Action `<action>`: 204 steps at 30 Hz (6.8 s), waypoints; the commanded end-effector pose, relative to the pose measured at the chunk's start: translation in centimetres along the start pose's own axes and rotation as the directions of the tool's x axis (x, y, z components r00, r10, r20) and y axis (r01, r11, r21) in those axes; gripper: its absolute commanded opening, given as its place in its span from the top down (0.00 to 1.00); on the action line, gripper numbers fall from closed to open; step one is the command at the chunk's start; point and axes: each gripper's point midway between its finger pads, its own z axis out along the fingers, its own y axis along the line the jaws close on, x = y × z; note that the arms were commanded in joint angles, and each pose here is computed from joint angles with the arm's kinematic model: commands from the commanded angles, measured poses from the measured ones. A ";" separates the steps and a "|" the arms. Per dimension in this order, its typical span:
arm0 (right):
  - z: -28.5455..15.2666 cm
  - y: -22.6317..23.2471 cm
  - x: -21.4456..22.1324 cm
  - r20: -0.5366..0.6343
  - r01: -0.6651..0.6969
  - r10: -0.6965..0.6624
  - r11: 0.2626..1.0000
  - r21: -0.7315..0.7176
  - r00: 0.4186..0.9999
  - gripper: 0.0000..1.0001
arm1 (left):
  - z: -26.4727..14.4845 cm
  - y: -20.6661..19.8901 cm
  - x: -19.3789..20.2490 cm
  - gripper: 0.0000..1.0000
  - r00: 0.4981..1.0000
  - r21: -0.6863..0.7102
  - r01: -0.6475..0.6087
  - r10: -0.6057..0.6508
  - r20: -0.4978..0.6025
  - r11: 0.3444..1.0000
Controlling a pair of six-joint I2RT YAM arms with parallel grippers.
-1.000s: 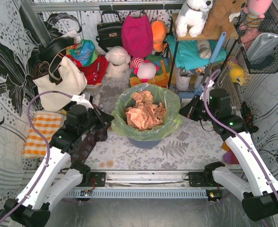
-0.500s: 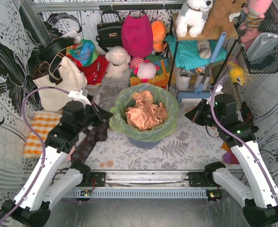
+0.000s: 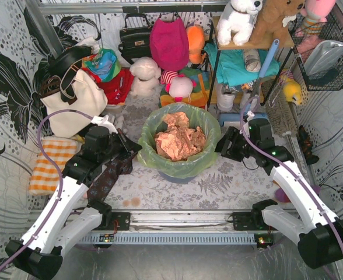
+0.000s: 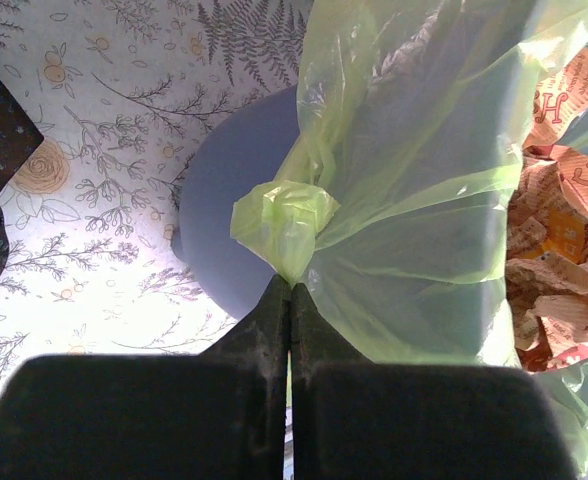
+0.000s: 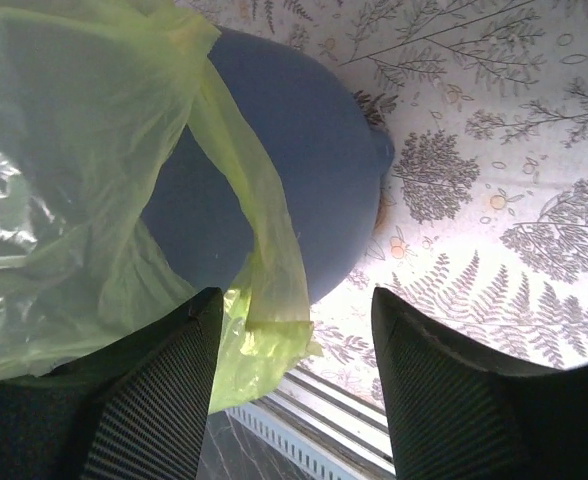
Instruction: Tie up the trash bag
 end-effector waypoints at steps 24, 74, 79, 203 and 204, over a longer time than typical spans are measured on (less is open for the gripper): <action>1.5 1.8 2.7 -0.065 -0.114 0.102 0.965 -0.235 0.993 0.95 | -1.1 -3.0 -1.3 1.00 0.999 0.113 -0.012 0.008 0.037 0.994; -9.6 13.3 -0.8 0.030 0.113 -0.112 0.888 -0.446 0.993 1.00 | -3.5 -7.8 -2.1 1.00 1.000 0.285 0.007 -0.012 0.014 0.958; -9.9 13.6 1.3 -0.021 0.118 -0.147 0.866 -0.487 0.989 1.00 | -3.5 -7.3 -1.3 1.00 1.000 0.277 0.017 -0.015 -0.009 0.961; -14.9 24.7 -15.2 0.666 0.557 -0.286 0.797 -0.235 0.689 1.00 | -9.7 -26.0 -18.7 1.00 0.837 0.583 -0.453 0.097 0.539 0.674; -15.1 24.6 -14.5 0.647 0.556 -0.290 0.793 -0.251 0.705 1.00 | -10.2 -25.9 -18.1 1.00 0.845 0.590 -0.446 0.100 0.525 0.672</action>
